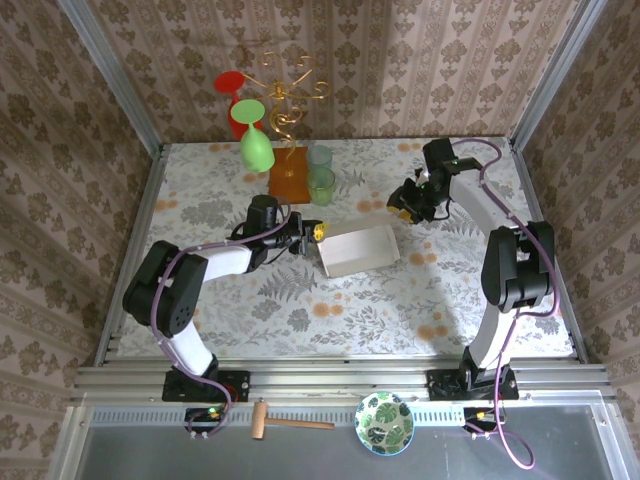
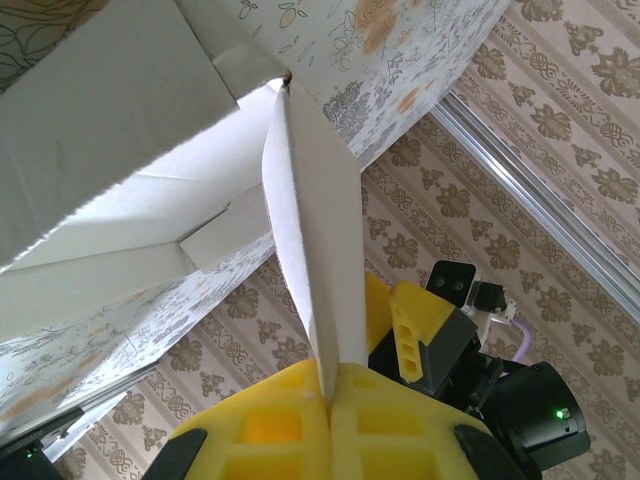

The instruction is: Fold the paper box

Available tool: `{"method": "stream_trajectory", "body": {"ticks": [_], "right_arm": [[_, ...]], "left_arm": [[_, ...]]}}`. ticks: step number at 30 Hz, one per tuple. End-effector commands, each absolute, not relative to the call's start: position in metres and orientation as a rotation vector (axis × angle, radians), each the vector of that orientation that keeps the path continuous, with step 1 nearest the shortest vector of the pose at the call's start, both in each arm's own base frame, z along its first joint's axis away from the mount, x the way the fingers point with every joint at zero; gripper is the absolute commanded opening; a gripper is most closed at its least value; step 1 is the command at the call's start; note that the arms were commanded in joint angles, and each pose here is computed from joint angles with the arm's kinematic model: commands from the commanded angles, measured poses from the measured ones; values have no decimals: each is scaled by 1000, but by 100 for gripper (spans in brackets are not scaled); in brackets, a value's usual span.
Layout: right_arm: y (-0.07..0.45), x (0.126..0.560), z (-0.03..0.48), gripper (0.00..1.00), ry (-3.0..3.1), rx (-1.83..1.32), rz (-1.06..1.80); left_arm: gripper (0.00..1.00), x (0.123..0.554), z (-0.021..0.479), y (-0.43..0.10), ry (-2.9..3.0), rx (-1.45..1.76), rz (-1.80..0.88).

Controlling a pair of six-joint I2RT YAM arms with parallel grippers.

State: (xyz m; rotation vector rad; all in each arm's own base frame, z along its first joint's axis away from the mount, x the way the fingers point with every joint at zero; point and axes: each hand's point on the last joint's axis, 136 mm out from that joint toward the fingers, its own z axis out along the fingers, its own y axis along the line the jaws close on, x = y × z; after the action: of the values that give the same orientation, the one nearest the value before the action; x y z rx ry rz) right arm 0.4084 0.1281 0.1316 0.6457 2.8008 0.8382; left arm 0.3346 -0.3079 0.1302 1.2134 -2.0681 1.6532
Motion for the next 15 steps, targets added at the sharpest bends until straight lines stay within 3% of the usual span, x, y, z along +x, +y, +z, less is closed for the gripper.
{"method": "stream_trajectory", "body": {"ticks": [1,15], "right_arm": [[135,394,143,36,2803,660,922],[150,387,149,32,2798,754,1094]], "left_arm": [[0,346,142,-312,-2083,1175,1723],[0,350,142,-323,-2066,1154,1741]]}}
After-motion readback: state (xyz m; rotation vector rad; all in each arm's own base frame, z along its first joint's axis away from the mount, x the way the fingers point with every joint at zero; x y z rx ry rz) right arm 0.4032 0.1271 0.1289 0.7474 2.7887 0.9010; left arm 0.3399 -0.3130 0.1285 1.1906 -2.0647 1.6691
